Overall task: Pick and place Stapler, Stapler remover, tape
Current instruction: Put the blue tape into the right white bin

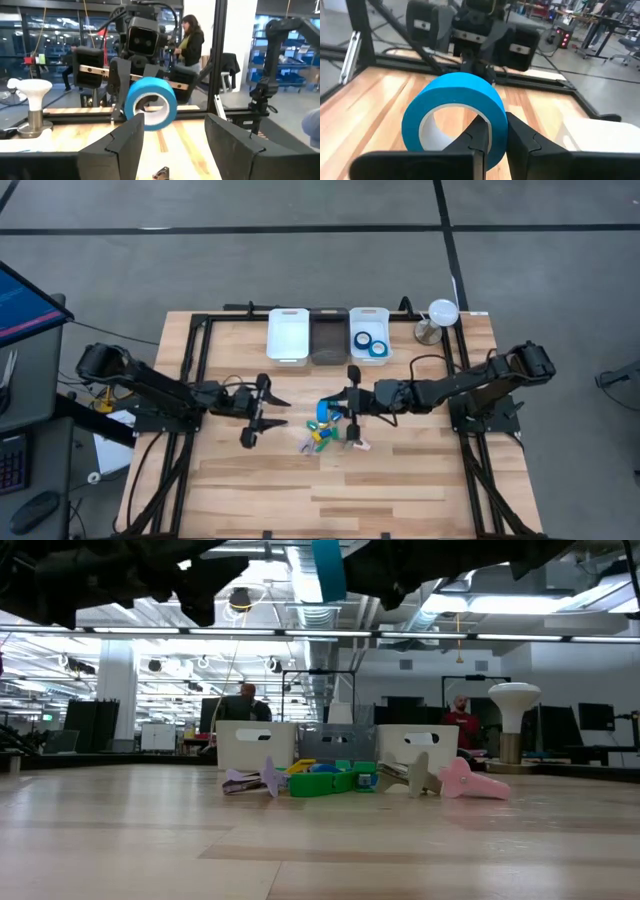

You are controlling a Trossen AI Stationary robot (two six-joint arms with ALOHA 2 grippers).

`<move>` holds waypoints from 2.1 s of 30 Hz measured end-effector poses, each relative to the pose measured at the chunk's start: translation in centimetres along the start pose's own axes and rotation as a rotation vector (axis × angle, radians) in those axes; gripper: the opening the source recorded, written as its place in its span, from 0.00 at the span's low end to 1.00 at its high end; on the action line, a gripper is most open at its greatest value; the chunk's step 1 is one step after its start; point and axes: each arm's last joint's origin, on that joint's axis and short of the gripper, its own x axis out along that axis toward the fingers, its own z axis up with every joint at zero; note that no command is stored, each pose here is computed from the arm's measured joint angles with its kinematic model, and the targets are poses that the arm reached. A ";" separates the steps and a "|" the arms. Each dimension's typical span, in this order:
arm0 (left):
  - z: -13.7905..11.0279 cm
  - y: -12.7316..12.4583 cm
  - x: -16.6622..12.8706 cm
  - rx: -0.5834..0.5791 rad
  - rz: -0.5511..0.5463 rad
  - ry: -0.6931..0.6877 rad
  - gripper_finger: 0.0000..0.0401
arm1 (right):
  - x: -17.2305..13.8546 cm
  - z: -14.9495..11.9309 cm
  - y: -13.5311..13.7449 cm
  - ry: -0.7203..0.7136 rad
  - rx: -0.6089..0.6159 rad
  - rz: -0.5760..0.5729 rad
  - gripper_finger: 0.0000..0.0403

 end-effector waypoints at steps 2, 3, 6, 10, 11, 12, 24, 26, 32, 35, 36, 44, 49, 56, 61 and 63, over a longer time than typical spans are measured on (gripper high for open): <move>0.2 0.0 -0.2 -0.001 -0.001 -0.010 0.49 | -0.2 0.0 -0.4 0.019 0.009 -0.010 0.10; 0.2 0.0 -0.2 -0.001 -0.001 -0.011 0.49 | -0.3 0.0 -0.6 0.027 0.011 -0.016 0.10; 0.3 0.0 -0.2 0.000 -0.001 -0.015 0.49 | -0.5 0.2 -1.7 0.031 0.026 -0.047 0.11; 0.3 0.0 -0.2 0.003 -0.001 -0.013 0.49 | -0.9 0.4 -4.2 0.047 0.050 -0.118 0.09; 0.3 0.0 -0.2 0.003 -0.001 -0.012 0.49 | -1.0 0.3 -5.0 0.064 0.054 -0.141 0.09; 0.3 0.0 -0.2 0.003 -0.001 -0.013 0.49 | -1.2 0.2 -5.9 0.079 0.059 -0.167 0.09; 0.2 0.0 -0.2 0.003 -0.001 -0.009 0.49 | -3.5 -4.5 -17.6 0.354 0.223 -0.542 0.10; 0.2 0.0 -0.2 0.004 -0.001 -0.009 0.49 | -3.9 -5.0 -19.0 0.372 0.240 -0.592 0.10; 0.2 0.0 -0.2 0.004 -0.001 -0.009 0.49 | -5.9 -6.8 -22.1 0.471 0.290 -0.714 0.10; 0.2 0.0 -0.2 0.004 -0.001 -0.009 0.49 | -6.5 -7.2 -23.0 0.490 0.308 -0.749 0.10; 0.2 0.0 -0.2 0.004 -0.001 -0.009 0.49 | -6.7 -7.2 -23.2 0.490 0.311 -0.756 0.10; 0.2 0.0 -0.2 0.004 -0.001 -0.009 0.49 | -7.5 -8.0 -23.9 0.553 0.338 -0.777 0.11; 0.2 0.0 -0.2 0.003 -0.001 -0.009 0.49 | -7.7 -9.4 -24.7 0.604 0.406 -0.761 0.11; 0.3 0.0 -0.2 0.003 -0.001 -0.014 0.49 | -6.3 -10.6 -26.5 0.786 0.485 -0.723 0.11; 0.3 0.0 -0.2 0.003 -0.001 -0.014 0.49 | -4.9 -8.8 -28.2 0.847 0.450 -0.682 0.11; 0.3 0.0 -0.2 0.003 -0.001 -0.014 0.49 | -4.5 -8.2 -28.8 0.896 0.438 -0.660 0.11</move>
